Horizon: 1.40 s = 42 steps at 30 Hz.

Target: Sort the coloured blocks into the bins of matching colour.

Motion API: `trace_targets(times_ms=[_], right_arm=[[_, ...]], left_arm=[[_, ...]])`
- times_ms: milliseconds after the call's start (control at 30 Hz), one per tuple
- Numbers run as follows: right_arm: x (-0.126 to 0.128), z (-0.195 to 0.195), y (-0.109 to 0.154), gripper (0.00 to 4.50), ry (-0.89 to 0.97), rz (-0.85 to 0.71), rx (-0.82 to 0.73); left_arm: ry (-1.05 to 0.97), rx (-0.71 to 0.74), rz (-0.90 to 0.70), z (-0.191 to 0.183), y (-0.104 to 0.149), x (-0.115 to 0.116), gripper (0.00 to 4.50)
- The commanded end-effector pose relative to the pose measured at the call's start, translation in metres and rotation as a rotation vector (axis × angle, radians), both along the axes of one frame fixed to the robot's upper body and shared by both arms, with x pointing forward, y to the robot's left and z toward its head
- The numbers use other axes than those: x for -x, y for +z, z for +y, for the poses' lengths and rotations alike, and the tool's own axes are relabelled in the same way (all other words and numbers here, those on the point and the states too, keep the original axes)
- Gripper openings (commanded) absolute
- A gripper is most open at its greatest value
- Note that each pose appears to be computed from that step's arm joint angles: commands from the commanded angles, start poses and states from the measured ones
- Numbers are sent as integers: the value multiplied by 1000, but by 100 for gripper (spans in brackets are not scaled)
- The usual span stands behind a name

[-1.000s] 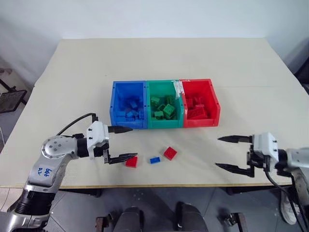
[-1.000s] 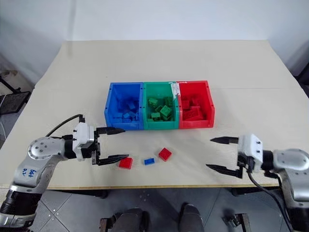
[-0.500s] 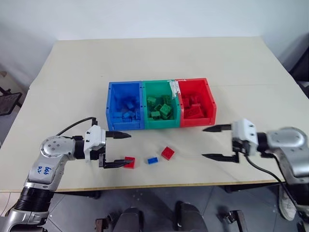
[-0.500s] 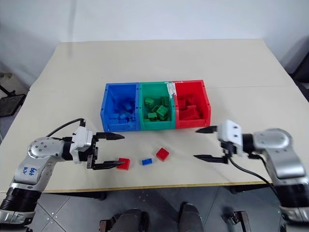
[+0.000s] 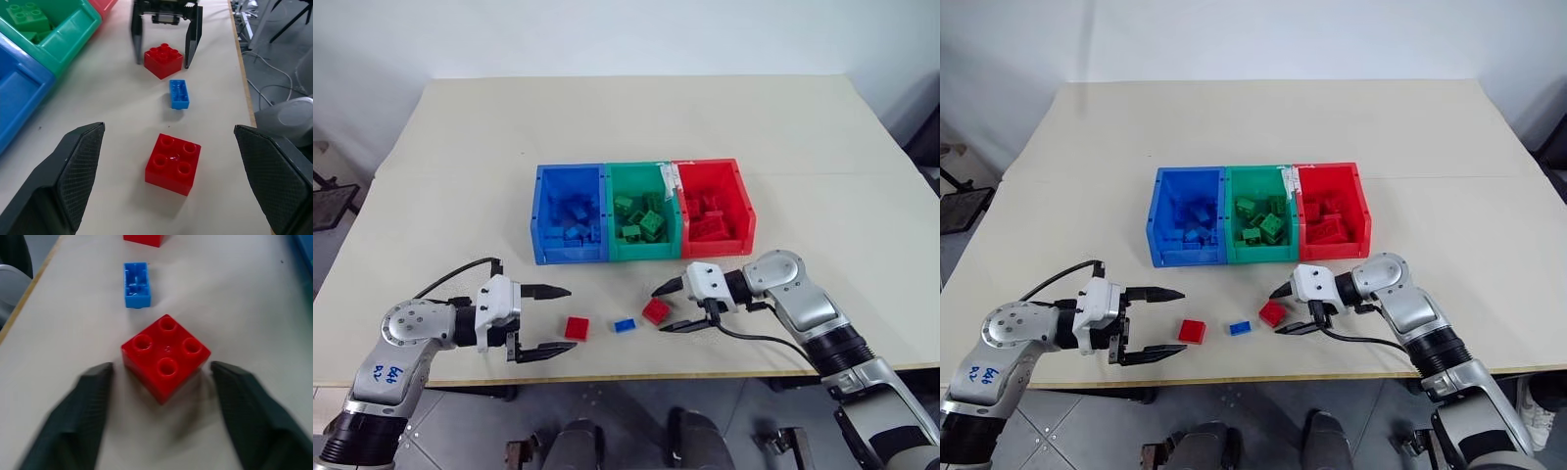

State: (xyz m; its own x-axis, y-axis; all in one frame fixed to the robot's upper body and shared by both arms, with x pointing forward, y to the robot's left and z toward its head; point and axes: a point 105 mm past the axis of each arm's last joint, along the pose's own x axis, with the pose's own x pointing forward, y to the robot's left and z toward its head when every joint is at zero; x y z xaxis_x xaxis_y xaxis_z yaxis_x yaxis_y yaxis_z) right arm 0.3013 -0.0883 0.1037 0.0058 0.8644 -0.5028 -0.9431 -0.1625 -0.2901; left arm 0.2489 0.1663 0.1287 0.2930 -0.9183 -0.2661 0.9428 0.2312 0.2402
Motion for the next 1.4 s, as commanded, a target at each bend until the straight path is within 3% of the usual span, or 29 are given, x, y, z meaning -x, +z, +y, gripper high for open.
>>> trace_targets(times_ms=[33,100,400,600,733,933,1100,1233,1400], right_arm=[[4,3,7,188,3,-5,-63],[4,3,10,142,-22,4,-99],[-4,-22,51,142,-236,-26,-307],[-41,-67,111,142,-587,-165,-525],[-75,-93,140,142,-798,-295,-584],[-90,-93,137,142,-844,-226,-577],[-82,-90,141,314,-786,-244,-602],[-56,-95,140,447,-658,-252,-558],[-6,-90,110,447,-447,-116,-422]], left_arm=[[-3,7,-57,0,13,0,450],[-1,12,-62,-1,14,-1,450],[41,96,-98,-8,23,-10,450],[124,233,-136,-21,47,-29,450],[159,215,-155,-19,42,-35,450],[151,210,-145,-20,40,-35,450],[145,204,-139,-21,40,-32,450],[171,165,-153,-11,37,-33,450],[157,139,-86,9,35,-27,450]])
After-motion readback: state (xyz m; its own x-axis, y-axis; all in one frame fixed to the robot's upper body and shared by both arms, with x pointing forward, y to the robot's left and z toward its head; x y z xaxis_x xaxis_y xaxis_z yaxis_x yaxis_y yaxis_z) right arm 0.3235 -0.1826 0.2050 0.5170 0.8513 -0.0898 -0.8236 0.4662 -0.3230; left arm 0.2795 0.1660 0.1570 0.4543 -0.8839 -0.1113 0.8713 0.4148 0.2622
